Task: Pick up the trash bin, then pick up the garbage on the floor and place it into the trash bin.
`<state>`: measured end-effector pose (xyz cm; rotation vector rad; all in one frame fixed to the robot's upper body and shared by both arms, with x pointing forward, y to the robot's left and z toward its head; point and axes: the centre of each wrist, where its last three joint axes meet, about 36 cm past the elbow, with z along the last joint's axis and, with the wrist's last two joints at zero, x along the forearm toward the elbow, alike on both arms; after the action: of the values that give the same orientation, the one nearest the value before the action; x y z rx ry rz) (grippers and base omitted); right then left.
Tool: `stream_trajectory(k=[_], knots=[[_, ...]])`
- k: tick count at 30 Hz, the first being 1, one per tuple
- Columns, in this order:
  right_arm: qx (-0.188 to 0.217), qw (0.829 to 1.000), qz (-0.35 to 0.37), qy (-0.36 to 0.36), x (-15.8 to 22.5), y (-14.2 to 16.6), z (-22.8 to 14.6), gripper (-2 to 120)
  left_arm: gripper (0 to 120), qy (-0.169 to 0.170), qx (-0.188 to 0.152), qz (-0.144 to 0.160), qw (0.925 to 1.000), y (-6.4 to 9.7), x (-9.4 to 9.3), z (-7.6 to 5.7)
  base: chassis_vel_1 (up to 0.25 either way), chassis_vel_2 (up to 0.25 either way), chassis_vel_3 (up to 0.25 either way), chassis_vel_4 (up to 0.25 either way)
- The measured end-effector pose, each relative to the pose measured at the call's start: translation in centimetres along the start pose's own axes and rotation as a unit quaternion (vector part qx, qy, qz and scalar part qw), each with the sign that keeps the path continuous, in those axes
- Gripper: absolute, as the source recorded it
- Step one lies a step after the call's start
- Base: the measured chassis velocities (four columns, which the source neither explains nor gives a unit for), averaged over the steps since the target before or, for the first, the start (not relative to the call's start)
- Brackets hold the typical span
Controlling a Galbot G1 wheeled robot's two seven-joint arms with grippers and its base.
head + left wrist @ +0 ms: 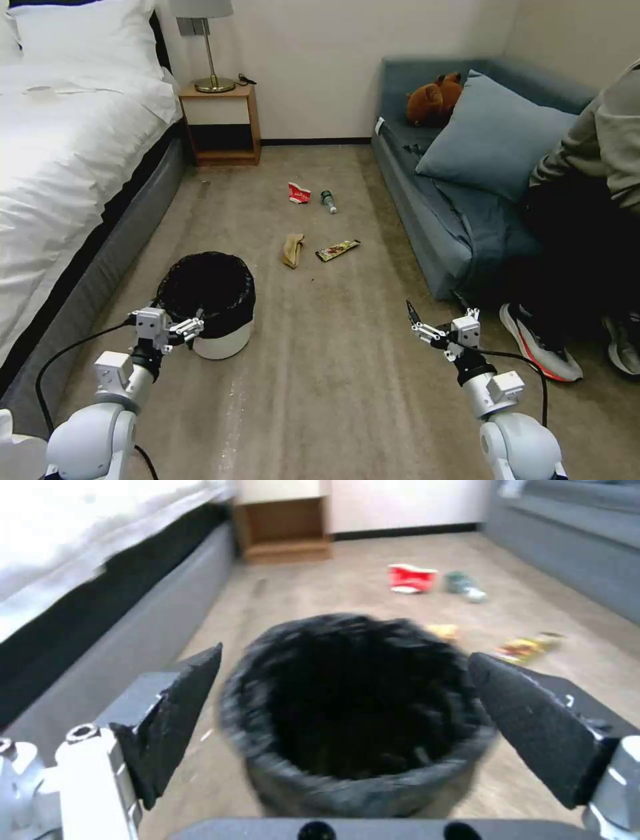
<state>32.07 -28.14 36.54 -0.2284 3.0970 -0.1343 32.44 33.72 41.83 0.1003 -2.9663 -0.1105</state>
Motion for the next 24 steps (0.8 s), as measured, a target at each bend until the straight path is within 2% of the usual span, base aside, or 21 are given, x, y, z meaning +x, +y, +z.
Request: stream_trajectory(k=[1,2,4,5,6,7,8,9,10,12,13,15,16,18,19,20,22,23,24], knots=[[0.0,1.0,0.0,0.0,0.0,0.0,0.0,100,99,0.0,0.0,0.0,1.0,0.0,0.0,0.0,0.0,0.0,0.0,0.0],[-0.003,1.0,0.008,0.003,0.0,0.1,0.0,100,99,0.004,0.011,-0.013,0.9998,-0.1,0.0,0.0,0.0,0.0,0.0,0.0],[-0.006,1.0,0.021,0.006,0.0,0.3,-0.1,100,99,0.023,0.052,-0.058,0.9967,-0.5,-0.1,0.0,0.0,0.0,0.0,0.0],[-0.006,1.0,0.021,0.006,0.0,0.3,-0.1,100,99,0.023,0.052,-0.058,0.9967,-0.5,-0.1,0.0,0.0,0.0,0.0,0.0],[-0.006,1.0,0.022,0.007,0.0,0.3,-0.1,100,99,0.031,0.075,-0.086,0.993,-0.7,-0.3,-0.1,0.0,0.0,0.0,0.0],[-0.006,1.0,0.021,0.007,0.0,0.3,-0.1,100,100,0.034,0.085,-0.101,0.9906,-0.7,-0.4,-0.2,0.0,0.0,0.0,0.0],[-0.006,1.0,0.021,0.007,0.0,0.3,-0.1,100,100,0.034,0.085,-0.101,0.9906,-0.7,-0.4,-0.2,0.0,0.0,0.0,0.0],[-0.006,1.0,0.021,0.007,0.0,0.2,0.0,100,100,0.039,0.11,-0.128,0.9849,-0.7,-0.8,-0.5,0.0,0.0,0.0,0.0],[-0.006,1.0,0.021,0.007,0.0,0.2,0.0,100,100,0.039,0.11,-0.128,0.9849,-0.7,-0.8,-0.5,0.0,0.0,0.0,0.0],[-0.006,1.0,0.021,0.008,0.0,0.2,0.0,100,100,0.047,0.18,-0.175,0.967,-0.7,-1.8,-1.4,0.0,0.0,0.0,0.0],[-0.006,1.0,0.021,0.008,0.0,0.2,0.0,100,100,0.047,0.18,-0.175,0.967,-0.7,-1.8,-1.4,0.0,0.0,0.0,0.0],[-0.006,1.0,0.021,0.009,0.1,0.3,0.1,100,100,0.06,0.236,-0.193,0.9506,-0.7,-2.7,-2.2,0.0,0.0,0.0,0.0],[-0.006,1.0,0.021,0.009,0.1,0.3,0.1,100,100,0.06,0.236,-0.193,0.9506,-0.7,-2.7,-2.2,0.0,0.0,0.0,0.0],[-0.006,1.0,0.019,0.009,0.1,0.3,0.3,100,100,0.079,0.287,-0.194,0.9346,-0.7,-3.6,-2.7,0.0,0.0,0.0,0.0],[-0.006,1.0,0.018,0.009,0.1,0.4,0.3,100,100,0.086,0.303,-0.191,0.9296,-0.7,-3.9,-2.9,0.0,0.0,0.0,0.0],[-0.006,1.0,0.018,0.009,0.1,0.4,0.3,100,100,0.086,0.303,-0.191,0.9296,-0.7,-3.9,-2.9,0.0,0.0,0.0,0.0],[-0.008,1.0,0.017,0.01,0.2,0.4,0.3,100,100,0.104,0.334,-0.182,0.919,-0.6,-4.6,-3.3,0.0,0.0,0.0,0.0],[-0.008,1.0,0.017,0.01,0.2,0.4,0.3,100,100,0.104,0.334,-0.182,0.919,-0.6,-4.6,-3.3,0.0,0.0,0.0,0.0],[-0.009,1.0,0.016,0.011,0.2,0.5,0.4,100,100,0.121,0.356,-0.174,0.9101,-0.6,-5.3,-3.6,0.0,0.0,0.0,0.0]])
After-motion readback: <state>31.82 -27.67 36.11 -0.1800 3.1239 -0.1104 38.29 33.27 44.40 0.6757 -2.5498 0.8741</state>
